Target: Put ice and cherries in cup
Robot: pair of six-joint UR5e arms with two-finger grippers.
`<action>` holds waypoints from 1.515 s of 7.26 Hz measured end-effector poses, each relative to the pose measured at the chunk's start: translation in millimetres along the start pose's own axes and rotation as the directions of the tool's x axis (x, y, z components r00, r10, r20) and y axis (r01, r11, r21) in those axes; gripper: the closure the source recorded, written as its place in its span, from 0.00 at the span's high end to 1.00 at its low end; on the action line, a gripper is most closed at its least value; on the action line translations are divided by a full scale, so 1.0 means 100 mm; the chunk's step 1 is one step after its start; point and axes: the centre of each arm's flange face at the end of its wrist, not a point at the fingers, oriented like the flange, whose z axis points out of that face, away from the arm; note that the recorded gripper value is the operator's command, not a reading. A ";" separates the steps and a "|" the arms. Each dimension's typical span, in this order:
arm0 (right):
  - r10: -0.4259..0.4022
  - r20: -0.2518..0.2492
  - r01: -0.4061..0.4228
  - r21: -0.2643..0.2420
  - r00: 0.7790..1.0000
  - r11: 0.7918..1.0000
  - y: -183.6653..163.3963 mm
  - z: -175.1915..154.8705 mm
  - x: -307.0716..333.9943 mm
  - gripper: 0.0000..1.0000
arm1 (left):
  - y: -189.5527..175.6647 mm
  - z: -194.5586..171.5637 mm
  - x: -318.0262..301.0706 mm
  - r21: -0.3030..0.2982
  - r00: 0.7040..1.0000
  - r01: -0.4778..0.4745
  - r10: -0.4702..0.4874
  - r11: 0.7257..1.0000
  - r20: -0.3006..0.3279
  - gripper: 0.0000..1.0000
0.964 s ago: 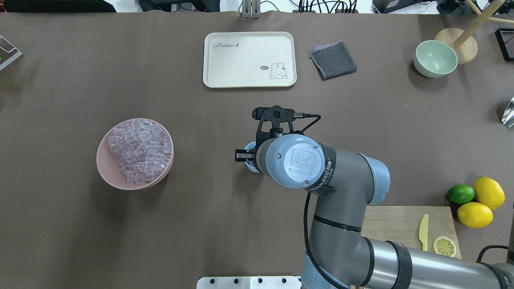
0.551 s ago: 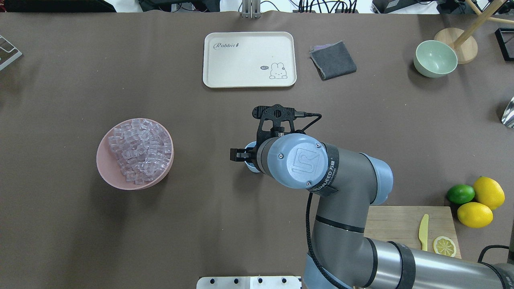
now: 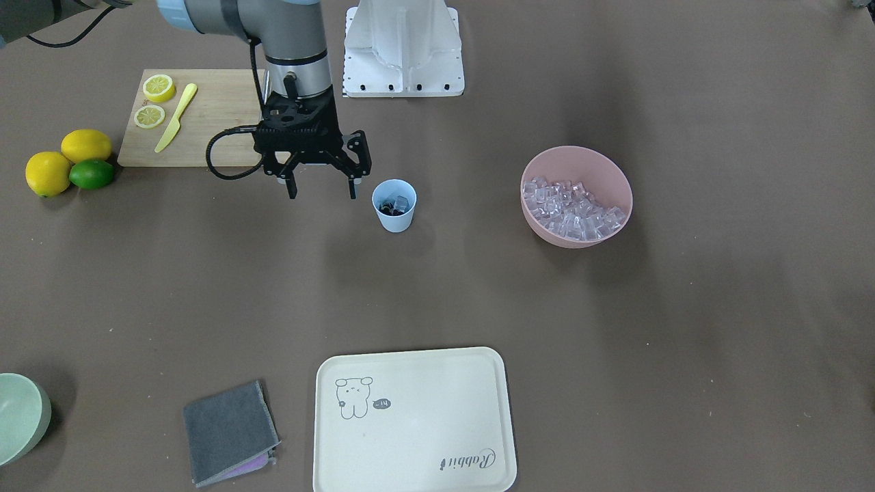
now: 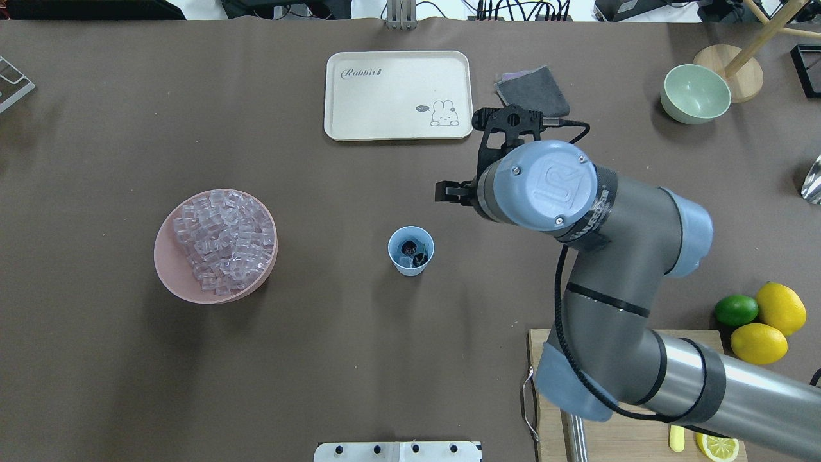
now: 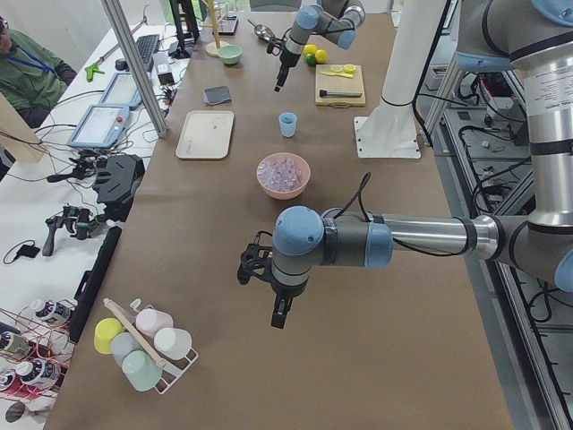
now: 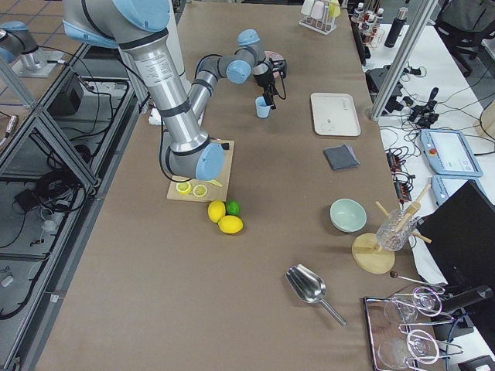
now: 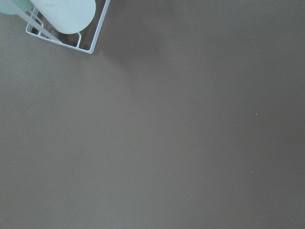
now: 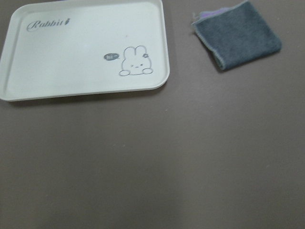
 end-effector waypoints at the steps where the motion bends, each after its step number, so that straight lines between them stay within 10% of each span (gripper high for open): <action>1: -0.026 -0.020 0.026 -0.027 0.999 0.999 -0.31 -0.09 0.40 1.00 | 0.00 0.00 0.01 0.008 0.999 0.039 -0.039 0.999 0.000 0.99; 5: -0.245 -0.067 0.226 -0.211 0.967 0.951 -0.99 -0.52 3.31 1.00 | 0.05 0.10 -0.06 -0.005 0.997 0.077 -0.077 0.997 -0.010 0.99; 8: -0.027 -0.180 -0.034 -0.328 0.983 0.944 -0.78 -0.43 5.20 1.00 | 0.09 0.13 -0.06 -0.014 0.996 0.083 -0.083 0.996 -0.023 0.99; 11: -0.050 -0.131 -0.004 -0.378 0.990 0.926 -0.62 -0.50 6.25 1.00 | 0.07 0.18 0.00 -0.026 0.996 0.079 -0.080 0.997 -0.050 0.99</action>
